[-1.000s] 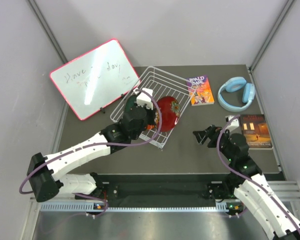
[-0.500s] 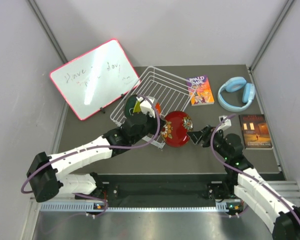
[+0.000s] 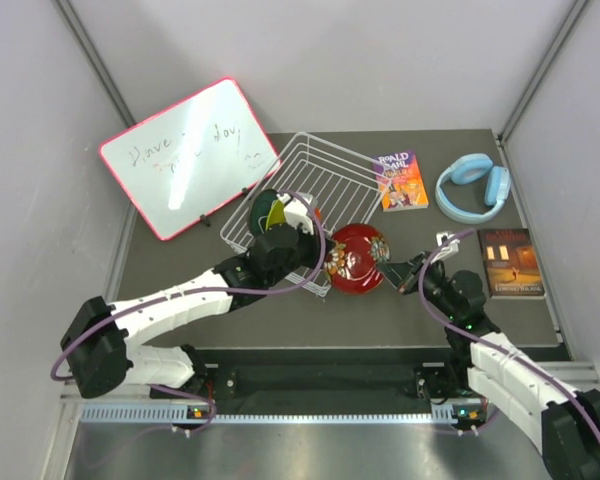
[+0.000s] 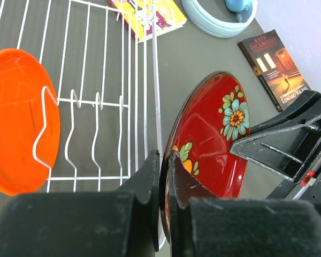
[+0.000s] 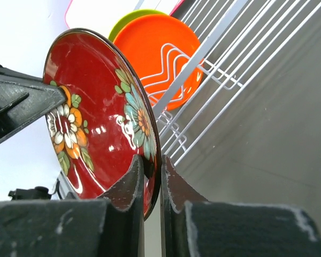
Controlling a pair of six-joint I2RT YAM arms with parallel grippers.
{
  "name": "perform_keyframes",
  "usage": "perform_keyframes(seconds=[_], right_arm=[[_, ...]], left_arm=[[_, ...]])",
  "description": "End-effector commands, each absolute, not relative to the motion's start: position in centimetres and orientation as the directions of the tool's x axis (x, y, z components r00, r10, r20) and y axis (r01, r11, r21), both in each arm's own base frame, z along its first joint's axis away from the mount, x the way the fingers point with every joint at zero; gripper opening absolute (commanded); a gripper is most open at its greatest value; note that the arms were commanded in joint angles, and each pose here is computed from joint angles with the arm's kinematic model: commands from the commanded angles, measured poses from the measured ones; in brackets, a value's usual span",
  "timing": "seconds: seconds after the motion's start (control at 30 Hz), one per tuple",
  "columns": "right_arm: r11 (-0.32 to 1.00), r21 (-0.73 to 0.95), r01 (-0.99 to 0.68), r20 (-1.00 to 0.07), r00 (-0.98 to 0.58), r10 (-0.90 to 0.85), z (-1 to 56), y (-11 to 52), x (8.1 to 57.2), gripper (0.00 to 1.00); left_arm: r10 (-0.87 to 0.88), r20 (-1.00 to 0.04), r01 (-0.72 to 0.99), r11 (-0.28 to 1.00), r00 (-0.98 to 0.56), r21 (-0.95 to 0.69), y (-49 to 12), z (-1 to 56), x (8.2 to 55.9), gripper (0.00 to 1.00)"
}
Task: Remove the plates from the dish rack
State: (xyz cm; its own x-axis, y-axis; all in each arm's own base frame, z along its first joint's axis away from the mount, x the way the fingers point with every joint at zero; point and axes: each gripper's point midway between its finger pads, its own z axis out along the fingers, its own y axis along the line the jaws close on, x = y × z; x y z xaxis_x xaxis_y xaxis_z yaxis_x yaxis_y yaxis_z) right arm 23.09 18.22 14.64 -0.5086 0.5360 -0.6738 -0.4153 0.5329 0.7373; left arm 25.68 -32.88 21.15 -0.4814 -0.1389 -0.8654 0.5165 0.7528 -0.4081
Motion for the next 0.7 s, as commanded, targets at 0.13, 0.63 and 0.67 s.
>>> perform_keyframes(seconds=[0.13,0.63,0.67], right_arm=[[0.626,0.681,-0.380,-0.731,-0.396,0.555,16.1,16.0,22.9,0.00],[0.772,0.618,0.147,-0.768,-0.096,0.633,19.3,3.2,20.5,0.00],[0.782,0.589,0.204,-0.775,-0.130,0.618,18.2,2.9,20.9,0.00]], left_arm=[[-0.214,-0.886,0.651,0.610,-0.413,-0.451,-36.2,26.6,23.9,0.64],[-0.153,-0.972,0.456,0.863,-0.177,-0.218,-27.8,28.7,27.0,0.99],[-0.147,-0.974,0.440,0.873,-0.171,-0.209,-27.5,28.7,27.2,0.99]])
